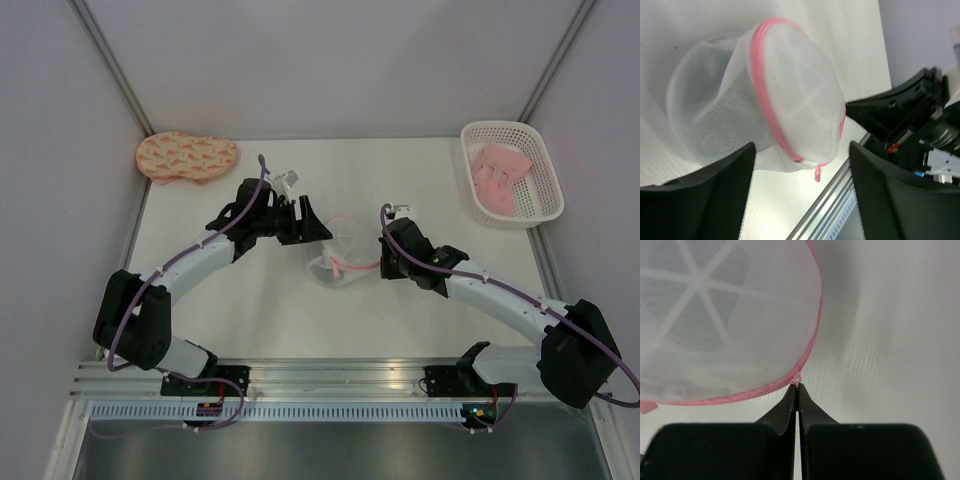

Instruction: Unzip the laundry bag and remove the bra

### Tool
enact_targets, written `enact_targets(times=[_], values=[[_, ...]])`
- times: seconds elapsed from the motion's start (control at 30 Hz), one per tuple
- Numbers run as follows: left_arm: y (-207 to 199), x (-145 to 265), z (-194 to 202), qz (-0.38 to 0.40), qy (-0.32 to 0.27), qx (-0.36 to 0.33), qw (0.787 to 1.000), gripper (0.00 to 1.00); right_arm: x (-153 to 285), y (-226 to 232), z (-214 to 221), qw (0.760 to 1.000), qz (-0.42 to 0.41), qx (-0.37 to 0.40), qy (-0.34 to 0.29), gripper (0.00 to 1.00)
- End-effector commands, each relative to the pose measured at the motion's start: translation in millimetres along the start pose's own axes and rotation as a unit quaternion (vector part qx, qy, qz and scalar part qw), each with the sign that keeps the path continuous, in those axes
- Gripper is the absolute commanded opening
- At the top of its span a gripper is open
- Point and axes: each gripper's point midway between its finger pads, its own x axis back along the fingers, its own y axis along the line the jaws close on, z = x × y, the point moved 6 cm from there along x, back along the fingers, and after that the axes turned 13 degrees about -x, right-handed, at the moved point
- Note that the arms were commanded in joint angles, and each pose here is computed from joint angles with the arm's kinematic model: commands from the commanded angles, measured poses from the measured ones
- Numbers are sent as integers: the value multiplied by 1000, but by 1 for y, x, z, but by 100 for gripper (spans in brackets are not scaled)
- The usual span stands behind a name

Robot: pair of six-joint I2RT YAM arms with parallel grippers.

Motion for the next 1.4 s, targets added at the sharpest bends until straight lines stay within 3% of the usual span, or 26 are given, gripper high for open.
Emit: enact_targets(times=[0.0,0.07,0.2,0.3,0.43,0.5,0.6,0.8,1.0,1.1,1.13,1.2,1.23,1.27,1.3,1.37], values=[[3,-3,-27,-17,-11,-34,999,84,14,-19,-4,998,59,-4,-19,0],[9,-1,-24,-44,-11,-19,999,97,17,-19,-5,998,56,-8,-22,0],[19,15,9,-108,-17,53,993,99,17,-18,-1,998,53,-7,-12,0],[4,33,35,-111,-33,103,988,99,16,-9,7,1000,29,-3,5,0],[-34,38,69,-76,-26,129,988,100,18,30,26,993,-102,21,62,0],[-44,41,73,-63,-35,156,985,99,26,60,43,975,-191,42,105,0],[-60,39,71,-28,-51,171,984,100,34,88,57,954,-261,65,133,1],[-56,25,72,-36,-43,180,982,100,41,114,72,935,-307,94,153,0],[-38,1,80,-68,-19,182,981,97,37,112,72,939,-294,101,147,0],[-34,-9,82,-69,-4,179,981,82,37,110,70,944,-283,99,138,0],[-35,-12,81,-61,-7,176,982,66,37,109,69,945,-280,99,136,0],[-35,-14,81,-57,-7,175,983,45,37,108,68,948,-272,101,133,0],[-35,-14,80,-58,-8,174,983,19,37,108,67,949,-270,102,131,0],[-34,-15,79,-60,-8,172,983,10,36,104,67,952,-256,104,131,1],[-33,-15,79,-66,-11,171,983,3,35,103,67,954,-249,106,131,1],[-32,-13,76,-79,-14,163,983,2,36,98,68,956,-233,113,137,0]])
